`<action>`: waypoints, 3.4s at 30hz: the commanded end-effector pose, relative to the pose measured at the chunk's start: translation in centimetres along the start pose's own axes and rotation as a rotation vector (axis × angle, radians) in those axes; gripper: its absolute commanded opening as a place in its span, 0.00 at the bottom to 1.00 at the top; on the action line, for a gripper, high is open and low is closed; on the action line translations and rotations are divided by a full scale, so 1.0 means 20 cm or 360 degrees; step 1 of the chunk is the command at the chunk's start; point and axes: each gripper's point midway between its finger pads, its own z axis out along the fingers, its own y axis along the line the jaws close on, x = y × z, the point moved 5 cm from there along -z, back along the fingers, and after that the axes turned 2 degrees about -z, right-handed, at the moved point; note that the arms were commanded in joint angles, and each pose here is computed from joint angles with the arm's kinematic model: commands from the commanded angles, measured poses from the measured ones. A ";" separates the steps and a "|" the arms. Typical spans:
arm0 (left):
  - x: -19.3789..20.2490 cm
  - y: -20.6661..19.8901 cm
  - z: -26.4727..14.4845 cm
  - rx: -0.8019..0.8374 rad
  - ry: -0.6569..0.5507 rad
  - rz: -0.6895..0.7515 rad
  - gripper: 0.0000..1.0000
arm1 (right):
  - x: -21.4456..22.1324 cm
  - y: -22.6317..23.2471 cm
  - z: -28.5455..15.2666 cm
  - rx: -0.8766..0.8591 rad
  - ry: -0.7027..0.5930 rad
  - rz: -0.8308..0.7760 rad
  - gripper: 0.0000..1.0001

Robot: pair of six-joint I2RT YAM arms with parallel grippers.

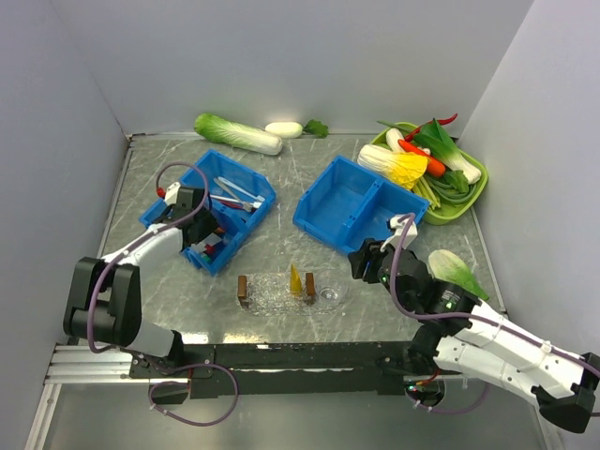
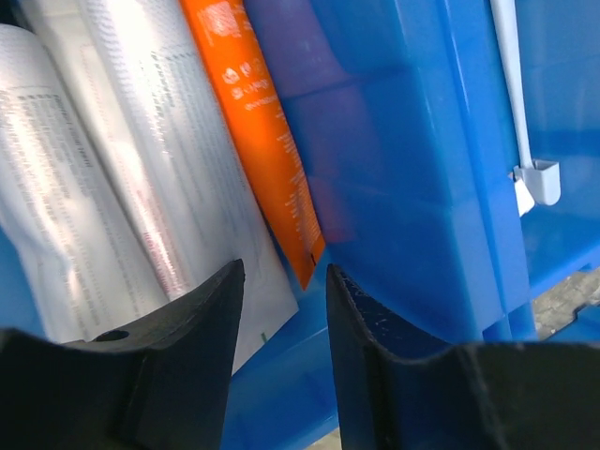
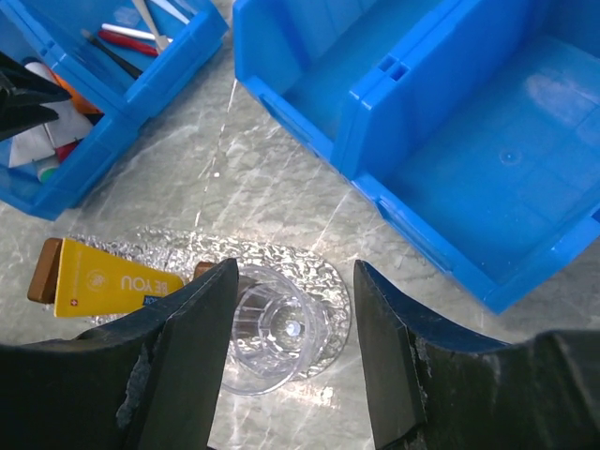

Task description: Prepare toiletry sets of a toothbrush and toothpaste on the tray

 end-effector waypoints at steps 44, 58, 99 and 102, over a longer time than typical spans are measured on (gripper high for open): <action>-0.12 -0.17 -0.20 0.0227 -0.0096 -0.0077 0.01 | -0.13 0.04 -0.08 -0.0170 -0.0109 0.0033 0.54; -0.20 -0.13 -0.71 0.0540 -0.0176 -0.0065 0.01 | -0.34 0.16 -0.19 -0.0355 -0.0126 -0.0111 0.56; 0.07 -0.27 -1.33 0.1233 0.0602 -0.0011 0.01 | -0.21 1.29 0.26 -0.0486 -0.0245 -0.1471 0.56; 0.08 -0.27 -1.33 0.1233 0.0609 -0.0014 0.01 | -0.20 1.28 0.28 -0.0428 -0.0270 -0.1500 0.50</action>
